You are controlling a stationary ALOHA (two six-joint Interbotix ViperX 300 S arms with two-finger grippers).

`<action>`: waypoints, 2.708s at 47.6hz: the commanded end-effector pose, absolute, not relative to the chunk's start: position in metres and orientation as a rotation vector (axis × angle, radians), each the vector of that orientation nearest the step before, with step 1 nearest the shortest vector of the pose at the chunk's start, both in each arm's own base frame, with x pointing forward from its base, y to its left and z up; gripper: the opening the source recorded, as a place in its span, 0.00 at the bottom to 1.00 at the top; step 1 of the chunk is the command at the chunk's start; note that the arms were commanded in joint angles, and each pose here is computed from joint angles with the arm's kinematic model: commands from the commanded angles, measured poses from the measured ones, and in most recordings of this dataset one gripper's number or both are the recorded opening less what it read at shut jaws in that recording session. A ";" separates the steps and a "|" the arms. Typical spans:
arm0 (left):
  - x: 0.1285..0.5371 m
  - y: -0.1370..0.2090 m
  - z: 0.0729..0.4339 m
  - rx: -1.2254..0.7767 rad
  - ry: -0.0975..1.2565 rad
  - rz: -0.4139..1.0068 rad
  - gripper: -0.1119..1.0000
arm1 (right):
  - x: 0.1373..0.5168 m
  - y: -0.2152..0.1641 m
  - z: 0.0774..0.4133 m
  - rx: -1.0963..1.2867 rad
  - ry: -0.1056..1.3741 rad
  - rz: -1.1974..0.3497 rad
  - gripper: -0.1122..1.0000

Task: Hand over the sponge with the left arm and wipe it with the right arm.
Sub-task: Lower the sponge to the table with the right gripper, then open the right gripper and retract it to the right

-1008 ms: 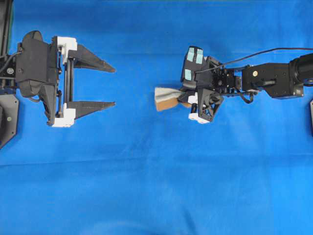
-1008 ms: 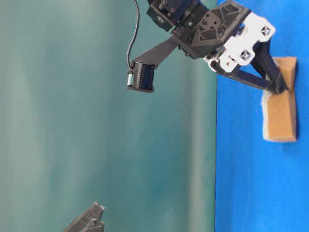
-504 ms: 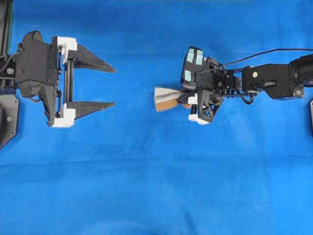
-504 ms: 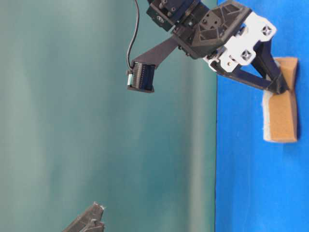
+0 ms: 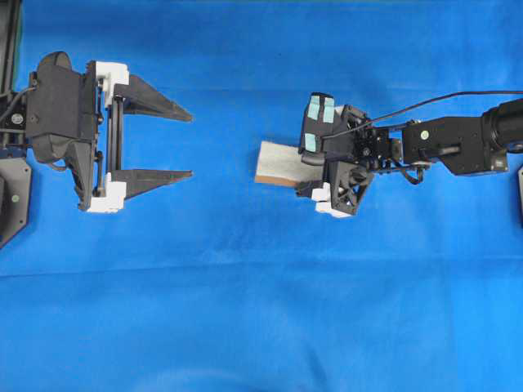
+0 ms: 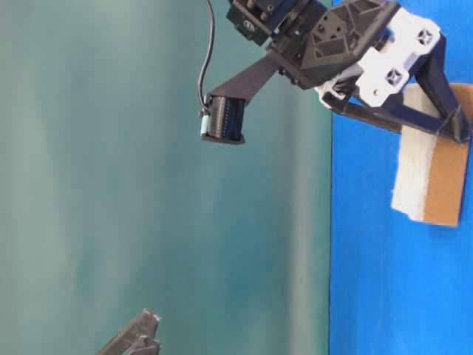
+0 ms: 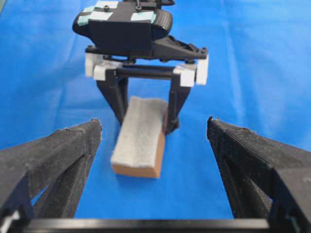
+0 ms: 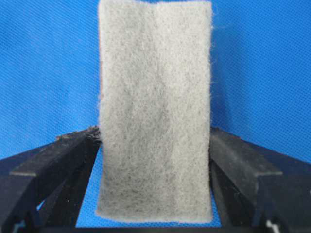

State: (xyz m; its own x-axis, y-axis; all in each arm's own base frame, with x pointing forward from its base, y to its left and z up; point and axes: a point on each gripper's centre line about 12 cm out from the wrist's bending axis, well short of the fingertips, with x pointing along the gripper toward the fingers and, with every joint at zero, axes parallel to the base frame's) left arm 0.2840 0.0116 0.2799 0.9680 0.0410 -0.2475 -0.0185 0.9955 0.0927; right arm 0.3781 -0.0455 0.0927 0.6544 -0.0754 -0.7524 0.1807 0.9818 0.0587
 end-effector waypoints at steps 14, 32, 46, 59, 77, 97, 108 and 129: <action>0.285 0.011 0.285 0.089 0.236 0.030 0.89 | 0.385 -0.041 0.138 0.107 0.764 -0.132 0.77; 0.285 0.012 0.286 0.089 0.232 0.032 0.89 | 0.365 -0.042 0.211 0.050 0.670 -0.139 0.77; 0.285 0.011 0.285 0.089 0.235 0.030 0.89 | 0.344 -0.040 0.248 0.033 0.575 -0.140 0.77; 0.285 0.011 0.285 0.091 0.236 0.030 0.89 | 0.343 -0.040 0.248 0.038 0.568 -0.139 0.77; 0.271 0.010 0.295 0.073 0.202 0.030 0.89 | 0.325 -0.038 0.264 0.036 0.514 -0.138 0.77; 0.219 0.008 0.311 0.066 0.167 0.028 0.89 | 0.255 -0.031 0.294 0.027 0.381 -0.146 0.77; 0.188 0.006 0.304 0.066 0.159 0.026 0.89 | 0.206 -0.027 0.297 0.014 0.300 -0.154 0.77; 0.141 0.005 0.262 0.061 0.096 0.028 0.89 | 0.163 -0.027 0.259 0.046 0.282 -0.184 0.77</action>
